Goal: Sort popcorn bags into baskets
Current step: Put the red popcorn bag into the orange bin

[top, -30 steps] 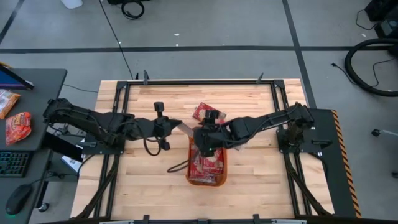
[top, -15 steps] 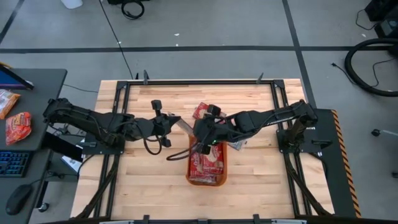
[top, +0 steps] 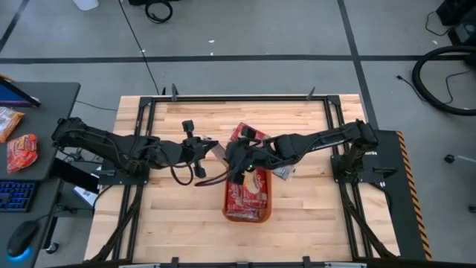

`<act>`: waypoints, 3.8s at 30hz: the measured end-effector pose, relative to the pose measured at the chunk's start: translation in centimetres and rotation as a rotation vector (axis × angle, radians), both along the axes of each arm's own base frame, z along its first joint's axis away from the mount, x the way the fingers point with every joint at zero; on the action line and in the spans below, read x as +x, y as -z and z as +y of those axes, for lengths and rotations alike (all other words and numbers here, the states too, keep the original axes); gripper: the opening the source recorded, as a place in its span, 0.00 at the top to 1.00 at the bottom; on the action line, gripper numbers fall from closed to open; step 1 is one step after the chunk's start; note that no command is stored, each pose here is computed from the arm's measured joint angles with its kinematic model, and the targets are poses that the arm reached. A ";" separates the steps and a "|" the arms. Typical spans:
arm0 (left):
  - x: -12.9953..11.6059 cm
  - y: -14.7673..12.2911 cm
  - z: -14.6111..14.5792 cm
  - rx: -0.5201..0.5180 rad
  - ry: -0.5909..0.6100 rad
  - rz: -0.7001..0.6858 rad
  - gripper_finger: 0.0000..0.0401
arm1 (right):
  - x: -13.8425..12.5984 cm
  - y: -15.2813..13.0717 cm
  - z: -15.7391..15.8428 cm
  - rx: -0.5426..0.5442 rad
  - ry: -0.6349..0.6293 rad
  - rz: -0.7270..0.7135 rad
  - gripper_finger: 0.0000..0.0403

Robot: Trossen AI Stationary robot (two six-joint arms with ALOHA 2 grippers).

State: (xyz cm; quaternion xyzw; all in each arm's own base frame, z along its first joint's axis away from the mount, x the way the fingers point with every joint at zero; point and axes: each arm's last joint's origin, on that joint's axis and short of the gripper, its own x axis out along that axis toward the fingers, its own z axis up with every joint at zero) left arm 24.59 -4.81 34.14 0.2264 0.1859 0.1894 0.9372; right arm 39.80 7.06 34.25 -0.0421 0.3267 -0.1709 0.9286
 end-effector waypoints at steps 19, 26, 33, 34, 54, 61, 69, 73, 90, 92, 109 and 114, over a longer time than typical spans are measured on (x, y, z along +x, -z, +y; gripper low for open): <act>0.3 -0.5 -0.3 -0.045 0.081 -0.059 0.99 | 0.5 2.2 -1.1 -0.029 -0.019 0.020 0.83; 0.2 -0.2 -0.6 -0.064 0.149 -0.026 0.94 | 0.2 2.4 -0.6 -0.033 -0.056 0.065 0.92; -0.2 0.0 -0.4 -0.075 0.126 0.010 0.71 | -1.3 2.5 0.7 -0.110 -0.141 0.189 0.89; -0.3 0.1 -0.4 -0.080 0.128 0.027 0.68 | -1.5 2.5 1.1 -0.143 -0.176 0.218 0.89; -1.0 1.6 -1.8 -0.453 0.555 0.229 0.61 | -5.0 5.3 7.5 -0.493 -0.859 0.549 0.89; -0.3 2.4 -1.9 -0.455 0.542 0.256 0.61 | -5.5 8.7 6.4 -0.708 -1.058 0.723 0.89; 0.9 4.1 -2.1 -0.450 0.519 0.337 0.61 | -5.1 9.4 5.6 -0.856 -1.090 0.763 0.89; 1.8 5.2 -2.2 -0.450 0.502 0.383 0.61 | -4.7 9.5 4.8 -0.734 -1.080 0.716 0.89; 3.8 7.9 -2.8 -0.448 0.481 0.470 0.61 | -6.7 9.8 4.6 -0.561 -0.860 0.846 0.58; 3.7 8.1 -2.8 -0.452 0.474 0.487 0.61 | -7.2 9.3 5.1 -0.581 -0.840 0.840 0.55; 4.1 7.6 -2.9 -0.477 0.477 0.418 0.61 | -11.9 7.2 5.0 -0.186 -0.264 0.872 0.54; 4.1 7.7 -2.9 -0.478 0.476 0.419 0.61 | -12.9 8.6 4.6 -0.115 -0.096 0.856 0.54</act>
